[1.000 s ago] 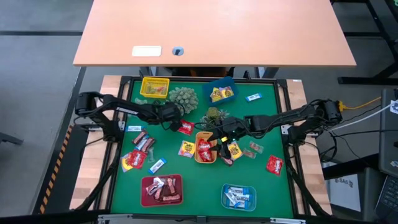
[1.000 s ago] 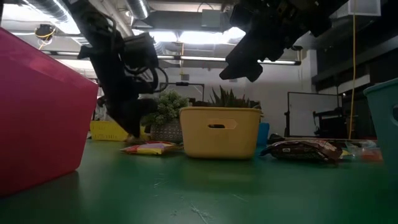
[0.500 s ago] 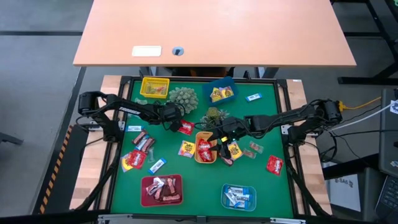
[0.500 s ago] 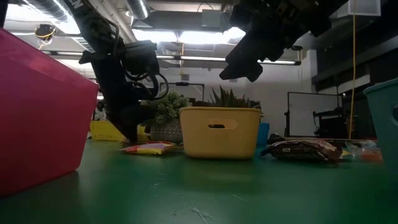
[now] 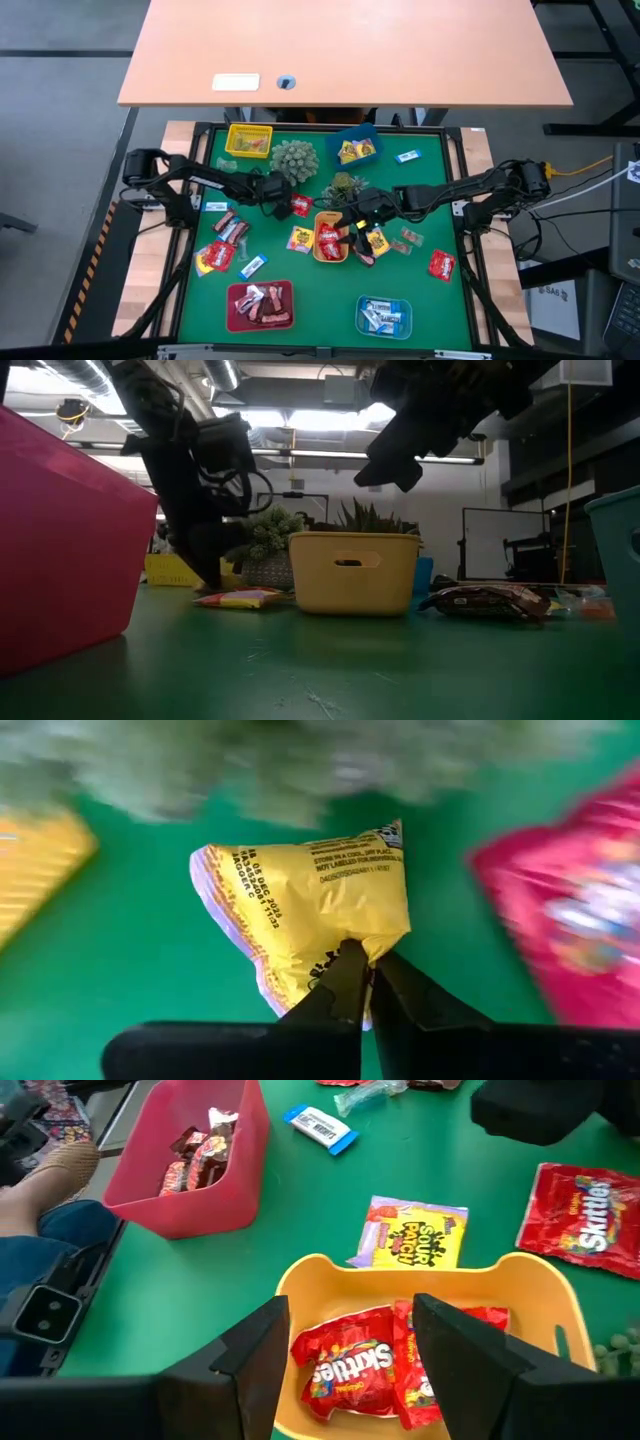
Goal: Sort candy
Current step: Put the yellow candy into the blue bin
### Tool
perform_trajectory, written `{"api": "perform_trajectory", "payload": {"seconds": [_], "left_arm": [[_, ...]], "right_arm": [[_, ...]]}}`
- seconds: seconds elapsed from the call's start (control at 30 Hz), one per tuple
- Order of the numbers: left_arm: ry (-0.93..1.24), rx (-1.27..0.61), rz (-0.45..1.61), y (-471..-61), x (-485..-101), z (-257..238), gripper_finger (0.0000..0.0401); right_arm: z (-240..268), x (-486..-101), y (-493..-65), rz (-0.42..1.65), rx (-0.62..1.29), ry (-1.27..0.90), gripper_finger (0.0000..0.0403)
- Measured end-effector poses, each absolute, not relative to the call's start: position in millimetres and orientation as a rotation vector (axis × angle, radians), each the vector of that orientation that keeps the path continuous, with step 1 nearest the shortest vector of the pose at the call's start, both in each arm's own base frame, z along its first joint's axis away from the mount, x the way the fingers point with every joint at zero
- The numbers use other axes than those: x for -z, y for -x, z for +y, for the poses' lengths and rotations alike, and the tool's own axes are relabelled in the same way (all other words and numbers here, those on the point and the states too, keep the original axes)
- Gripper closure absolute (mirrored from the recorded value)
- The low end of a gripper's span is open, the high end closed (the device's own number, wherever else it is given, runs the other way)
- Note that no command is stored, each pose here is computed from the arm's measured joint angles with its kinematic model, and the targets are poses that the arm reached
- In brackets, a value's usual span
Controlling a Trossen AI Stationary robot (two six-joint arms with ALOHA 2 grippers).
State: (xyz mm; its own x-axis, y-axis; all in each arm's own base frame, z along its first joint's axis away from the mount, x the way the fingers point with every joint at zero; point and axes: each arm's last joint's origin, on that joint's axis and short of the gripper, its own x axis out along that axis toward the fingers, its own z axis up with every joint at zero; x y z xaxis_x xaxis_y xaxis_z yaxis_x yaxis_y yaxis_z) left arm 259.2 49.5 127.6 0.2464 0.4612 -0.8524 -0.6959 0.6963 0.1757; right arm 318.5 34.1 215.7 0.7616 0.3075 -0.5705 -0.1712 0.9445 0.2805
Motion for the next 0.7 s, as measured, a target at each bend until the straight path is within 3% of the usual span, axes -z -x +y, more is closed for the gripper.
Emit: {"api": "perform_trajectory", "payload": {"seconds": [0.23,0.53,0.7], "left_arm": [[0.254,-0.652,1.016,-269,-147,20,0.0401],[0.231,-0.524,0.88,-294,-190,-13,0.0401],[0.218,-0.47,0.69,-313,-213,-19,0.0401]], "right_arm": [[35,-220,-320,0.678,-0.275,-0.223,0.0189],[35,-256,-322,0.826,-0.275,-0.184,0.0189],[35,-269,-325,0.802,-0.275,-0.18,0.0189]]}}
